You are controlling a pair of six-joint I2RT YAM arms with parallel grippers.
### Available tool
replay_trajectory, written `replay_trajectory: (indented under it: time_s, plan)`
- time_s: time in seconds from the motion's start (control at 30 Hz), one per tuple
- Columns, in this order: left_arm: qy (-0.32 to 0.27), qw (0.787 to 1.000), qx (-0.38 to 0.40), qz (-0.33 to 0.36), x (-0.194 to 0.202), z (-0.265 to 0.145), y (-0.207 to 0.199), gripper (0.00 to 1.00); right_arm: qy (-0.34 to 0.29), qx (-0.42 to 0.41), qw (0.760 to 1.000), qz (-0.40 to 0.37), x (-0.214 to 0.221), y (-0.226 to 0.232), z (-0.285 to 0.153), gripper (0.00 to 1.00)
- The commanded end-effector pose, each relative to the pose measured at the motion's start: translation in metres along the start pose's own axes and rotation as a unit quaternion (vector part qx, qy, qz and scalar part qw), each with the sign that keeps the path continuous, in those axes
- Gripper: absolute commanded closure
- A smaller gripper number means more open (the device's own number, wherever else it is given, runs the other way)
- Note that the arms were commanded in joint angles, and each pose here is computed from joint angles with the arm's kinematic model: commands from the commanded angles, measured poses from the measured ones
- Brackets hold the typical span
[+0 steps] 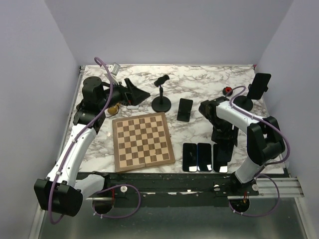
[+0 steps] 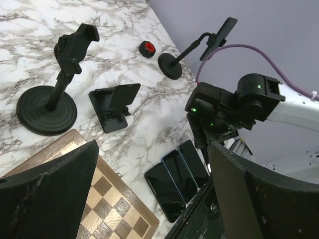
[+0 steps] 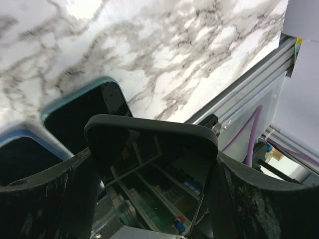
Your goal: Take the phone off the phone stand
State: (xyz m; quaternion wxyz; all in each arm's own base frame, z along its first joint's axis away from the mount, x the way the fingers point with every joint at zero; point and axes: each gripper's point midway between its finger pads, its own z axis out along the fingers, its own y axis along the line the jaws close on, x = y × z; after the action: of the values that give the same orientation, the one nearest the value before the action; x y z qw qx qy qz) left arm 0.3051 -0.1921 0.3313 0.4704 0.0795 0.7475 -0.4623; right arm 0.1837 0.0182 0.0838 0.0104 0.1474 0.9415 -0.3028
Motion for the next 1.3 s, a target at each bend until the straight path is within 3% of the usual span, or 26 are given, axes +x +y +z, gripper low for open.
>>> replay_trajectory:
  time_s: [0.0, 0.2, 0.33, 0.47, 0.63, 0.9, 1.27]
  plan:
    - [-0.009, 1.000, 0.019, 0.023, -0.001, -0.004, -0.017, 0.01, -0.056, 0.015, 0.998, 0.029, -0.037, -0.004, -0.015, 0.99]
    - [0.001, 0.999, 0.017, 0.038, 0.005, 0.000, -0.022, 0.01, -0.124, -0.060, 0.990, -0.035, -0.089, 0.032, -0.038, 0.99]
    - [-0.003, 0.999, 0.012, 0.050, 0.004, -0.003, -0.024, 0.01, -0.163, 0.008, 0.979, -0.120, -0.111, 0.018, -0.014, 0.99]
    - [-0.012, 0.997, -0.005, 0.073, 0.000, -0.007, -0.023, 0.02, -0.153, -0.007, 0.982, -0.114, -0.120, -0.002, 0.006, 0.99]
    - [-0.014, 0.997, -0.007, 0.078, -0.001, -0.009, -0.024, 0.02, -0.126, 0.022, 0.977, -0.171, -0.102, -0.012, 0.037, 0.99]
    - [-0.008, 0.998, 0.001, 0.070, 0.002, -0.006, -0.024, 0.01, -0.124, -0.004, 0.981, -0.150, -0.100, -0.012, 0.047, 0.99]
    - [-0.007, 0.997, -0.005, 0.073, 0.003, -0.005, -0.022, 0.01, -0.111, -0.011, 0.981, -0.160, -0.096, -0.003, 0.056, 0.79]
